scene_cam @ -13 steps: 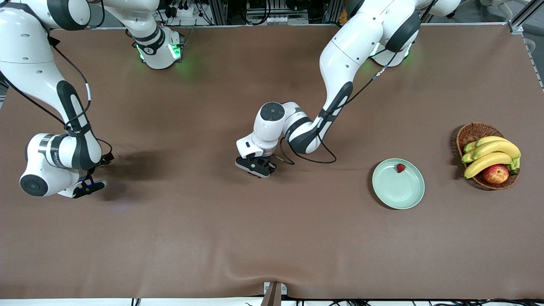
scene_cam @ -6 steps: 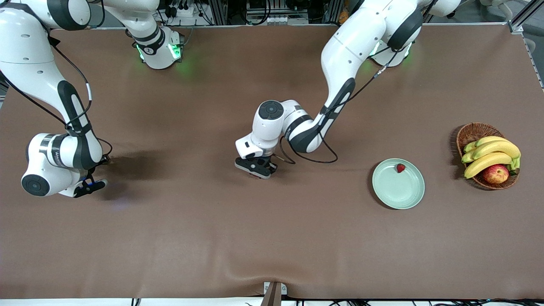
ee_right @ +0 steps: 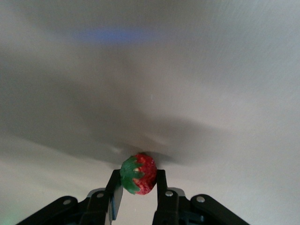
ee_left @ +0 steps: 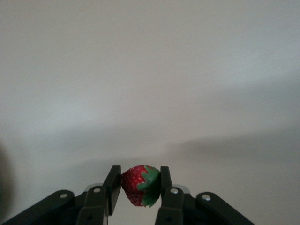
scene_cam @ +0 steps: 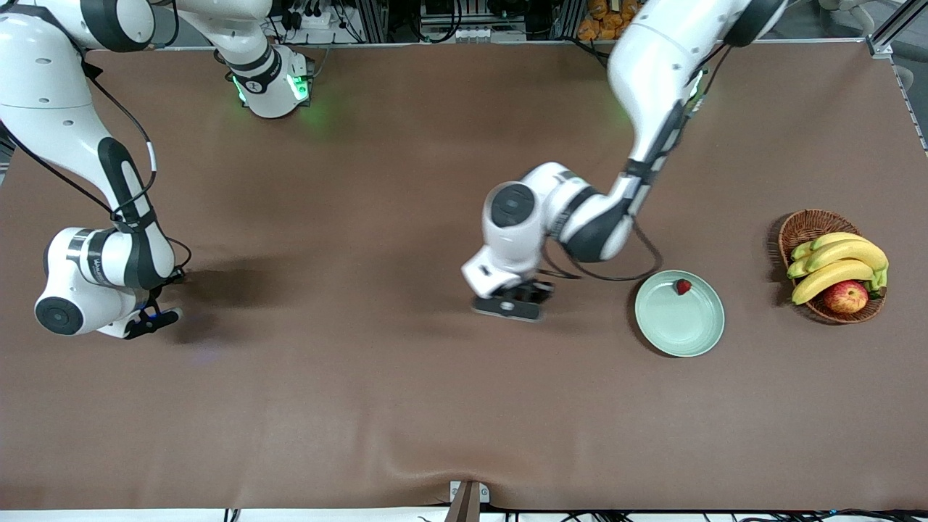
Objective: Collect all strawberries into plate
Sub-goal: 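Drop the strawberry on the plate with the left gripper while the right carries another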
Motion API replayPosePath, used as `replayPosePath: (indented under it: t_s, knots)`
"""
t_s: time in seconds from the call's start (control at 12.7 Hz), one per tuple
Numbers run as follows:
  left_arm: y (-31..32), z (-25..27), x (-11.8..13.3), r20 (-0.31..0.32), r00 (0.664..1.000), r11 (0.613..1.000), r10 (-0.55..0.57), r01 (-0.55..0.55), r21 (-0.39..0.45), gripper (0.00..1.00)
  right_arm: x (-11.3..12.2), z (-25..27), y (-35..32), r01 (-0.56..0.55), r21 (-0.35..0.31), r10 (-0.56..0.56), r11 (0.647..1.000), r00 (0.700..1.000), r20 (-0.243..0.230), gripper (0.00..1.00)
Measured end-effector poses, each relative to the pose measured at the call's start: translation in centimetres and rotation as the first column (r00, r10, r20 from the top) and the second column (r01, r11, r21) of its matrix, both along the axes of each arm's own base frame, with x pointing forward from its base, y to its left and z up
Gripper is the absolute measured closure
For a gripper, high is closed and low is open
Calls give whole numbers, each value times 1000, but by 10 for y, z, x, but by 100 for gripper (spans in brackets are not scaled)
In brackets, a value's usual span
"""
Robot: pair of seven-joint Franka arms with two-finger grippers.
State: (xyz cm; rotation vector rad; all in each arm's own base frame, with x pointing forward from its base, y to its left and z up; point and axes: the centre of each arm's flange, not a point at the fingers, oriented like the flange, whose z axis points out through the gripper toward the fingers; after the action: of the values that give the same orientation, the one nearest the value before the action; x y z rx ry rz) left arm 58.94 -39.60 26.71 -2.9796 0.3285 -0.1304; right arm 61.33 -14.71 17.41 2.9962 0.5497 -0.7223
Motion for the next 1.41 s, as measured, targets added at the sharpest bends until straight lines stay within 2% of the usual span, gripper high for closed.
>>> replayPosePath:
  t_s: [0.16, 0.24, 0.39, 0.63, 0.78, 0.86, 1.02, 1.26, 1.41]
  knots:
    - [85, -11, 18, -64, 998, 999, -1, 4, 47, 62, 27, 27, 19, 35, 62, -41, 997, 996, 84, 67]
    - [128, -18, 25, -97, 995, 998, -1, 7, 63, 62, 41, 45, 41, 43, 96, -54, 994, 992, 111, 67]
    - [210, -32, 39, -152, 988, 996, -1, 15, 88, 62, 59, 76, 107, 103, 170, -126, 980, 983, 135, 67]
    - [304, -40, 53, -198, 980, 996, -25, 43, 83, 62, 60, 103, 227, 191, 243, -225, 951, 967, 120, 67]
    - [313, -47, 51, -214, 976, 996, -30, 48, 80, 61, 48, 104, 301, 260, 293, -290, 920, 955, 62, 67]
    - [307, -52, 49, -221, 975, 995, -39, 57, 77, 55, 39, 101, 334, 286, 300, -309, 910, 951, 30, 67]
    - [299, -54, 48, -218, 974, 995, -52, 69, 71, 33, 19, 88, 396, 330, 301, -339, 895, 941, -23, 67]
    - [279, -32, 53, -175, 981, 995, -78, 88, 52, 1, -1, 54, 453, 326, 311, -334, 893, 942, -27, 67]
    - [224, -1, 47, -122, 985, 992, -120, 123, 11, 0, -11, 26, 473, 314, 300, -324, 901, 946, -17, 67]
